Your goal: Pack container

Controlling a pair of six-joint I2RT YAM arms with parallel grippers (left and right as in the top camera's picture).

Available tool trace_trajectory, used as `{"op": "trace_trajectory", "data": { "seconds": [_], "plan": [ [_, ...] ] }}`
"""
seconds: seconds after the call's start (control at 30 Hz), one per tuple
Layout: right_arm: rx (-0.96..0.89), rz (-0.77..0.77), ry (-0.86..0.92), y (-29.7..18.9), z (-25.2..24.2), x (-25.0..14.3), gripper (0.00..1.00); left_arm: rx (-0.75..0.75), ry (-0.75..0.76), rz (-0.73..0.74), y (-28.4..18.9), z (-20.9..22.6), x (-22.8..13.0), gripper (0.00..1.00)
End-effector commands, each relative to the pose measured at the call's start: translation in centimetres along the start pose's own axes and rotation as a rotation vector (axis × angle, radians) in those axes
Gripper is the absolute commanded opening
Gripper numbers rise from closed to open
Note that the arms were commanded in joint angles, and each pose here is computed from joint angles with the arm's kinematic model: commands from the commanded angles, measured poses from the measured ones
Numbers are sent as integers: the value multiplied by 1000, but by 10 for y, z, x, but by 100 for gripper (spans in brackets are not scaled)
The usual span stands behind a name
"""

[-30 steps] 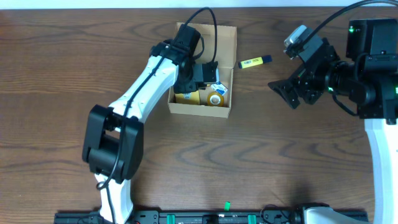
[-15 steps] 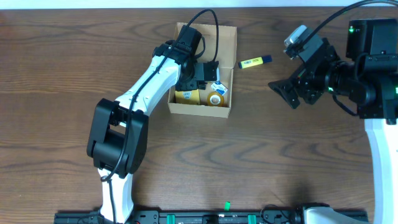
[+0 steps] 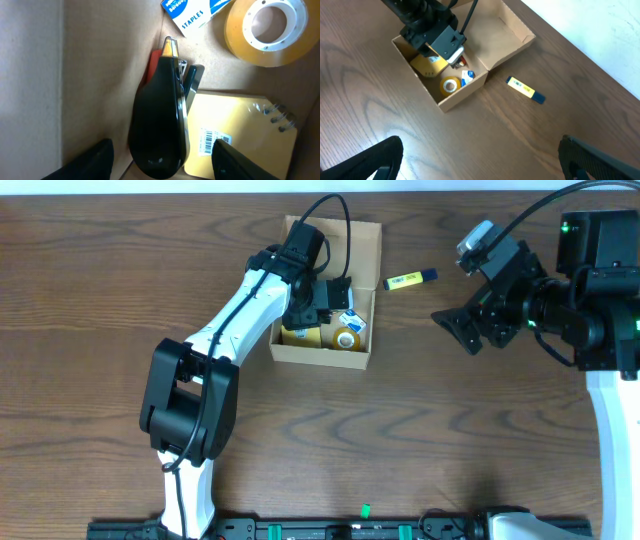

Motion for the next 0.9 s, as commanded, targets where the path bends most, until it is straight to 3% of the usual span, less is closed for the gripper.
{"op": "trace_trajectory", "data": {
  "seconds": [0.0, 0.2, 0.5, 0.67, 0.87],
  "plan": [
    [-8, -15, -15, -5, -1, 3, 99, 2, -36, 6, 1, 2, -2, 67],
    [-12, -23, -20, -5, -1, 5, 99, 81, -65, -34, -37, 12, 8, 67],
    [-50, -97, 8, -3, -12, 22, 99, 297, -160, -159, -147, 25, 21, 69],
    [-113, -117, 220, 16, -37, 31, 99, 379, -236, -198, -187, 28, 12, 69],
    [-158, -88, 624, 61, -70, 27, 99, 434, -440, -193, -206, 40, -26, 70]
  ]
}}
Point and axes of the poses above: each gripper's point midway between its finger pads, its own y axis out along the fingers, its own z axis along the line the jaws close on, x = y × z, the point moved 4 cm from there along -y, back along the fingers, and after that the axes turned 6 degrees about y, right-handed, at the moved point
